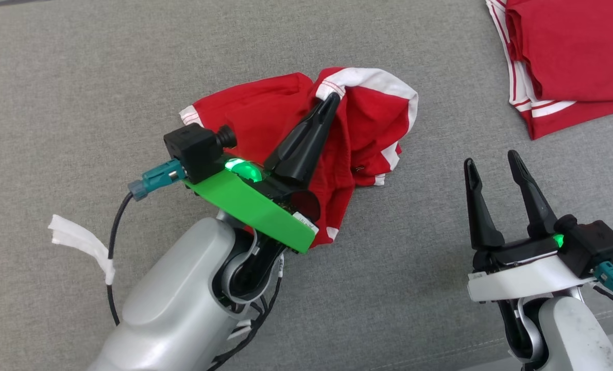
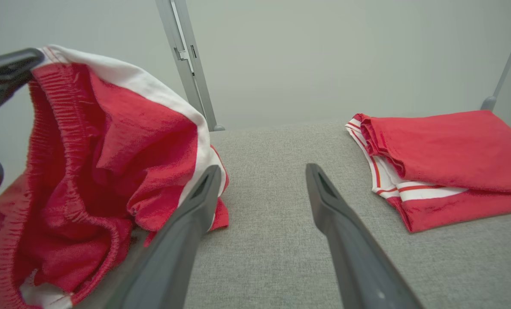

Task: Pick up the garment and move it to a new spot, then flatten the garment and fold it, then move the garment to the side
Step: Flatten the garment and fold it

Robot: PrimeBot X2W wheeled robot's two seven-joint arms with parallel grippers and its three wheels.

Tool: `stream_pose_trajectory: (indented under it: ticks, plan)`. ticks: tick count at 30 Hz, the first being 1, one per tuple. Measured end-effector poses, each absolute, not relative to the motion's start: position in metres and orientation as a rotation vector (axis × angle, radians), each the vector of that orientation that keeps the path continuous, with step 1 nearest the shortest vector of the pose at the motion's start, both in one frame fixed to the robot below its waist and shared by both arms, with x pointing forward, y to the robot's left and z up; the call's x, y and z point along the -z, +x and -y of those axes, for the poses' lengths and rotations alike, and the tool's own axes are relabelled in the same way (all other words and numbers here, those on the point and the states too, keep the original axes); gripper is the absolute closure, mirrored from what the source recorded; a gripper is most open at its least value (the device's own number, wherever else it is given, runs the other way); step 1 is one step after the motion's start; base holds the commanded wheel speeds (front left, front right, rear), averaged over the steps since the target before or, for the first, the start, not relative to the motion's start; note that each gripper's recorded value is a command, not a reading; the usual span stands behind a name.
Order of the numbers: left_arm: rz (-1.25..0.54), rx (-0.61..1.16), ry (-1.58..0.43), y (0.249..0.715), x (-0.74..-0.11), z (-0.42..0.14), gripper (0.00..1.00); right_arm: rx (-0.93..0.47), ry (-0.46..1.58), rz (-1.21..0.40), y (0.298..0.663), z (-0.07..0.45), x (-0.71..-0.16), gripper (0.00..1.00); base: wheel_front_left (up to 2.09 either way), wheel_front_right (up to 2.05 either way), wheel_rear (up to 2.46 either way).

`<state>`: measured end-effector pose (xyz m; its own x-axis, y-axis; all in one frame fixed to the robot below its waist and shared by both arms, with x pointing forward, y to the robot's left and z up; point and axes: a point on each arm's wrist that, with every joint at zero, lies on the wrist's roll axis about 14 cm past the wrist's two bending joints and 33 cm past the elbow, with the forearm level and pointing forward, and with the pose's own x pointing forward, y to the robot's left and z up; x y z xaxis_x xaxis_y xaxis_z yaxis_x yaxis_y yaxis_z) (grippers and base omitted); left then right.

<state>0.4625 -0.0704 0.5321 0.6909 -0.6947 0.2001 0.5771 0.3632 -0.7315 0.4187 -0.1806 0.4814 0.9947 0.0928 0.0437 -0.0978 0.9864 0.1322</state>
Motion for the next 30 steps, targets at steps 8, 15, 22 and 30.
stream_pose_trajectory:
  ticks: [8,15,22,30]
  plan:
    - [-0.148,0.767,-0.749,0.448,-0.527,0.025,1.00,-0.111,0.390,-0.060,0.411,0.161,-0.453,0.00,0.00,0.00,0.00]
    - [-0.174,0.625,-0.700,0.434,-0.508,-0.027,1.00,-0.180,0.515,-0.182,0.416,0.139,-0.422,0.00,0.00,0.00,0.00]
    - [-0.173,0.526,-0.651,0.430,-0.503,-0.064,1.00,-0.269,0.642,-0.307,0.420,0.107,-0.399,0.00,0.00,0.00,0.00]
    - [-0.145,0.449,-0.639,0.433,-0.502,-0.087,1.00,-0.328,0.574,-0.347,0.426,0.099,-0.388,0.00,0.00,0.00,0.00]
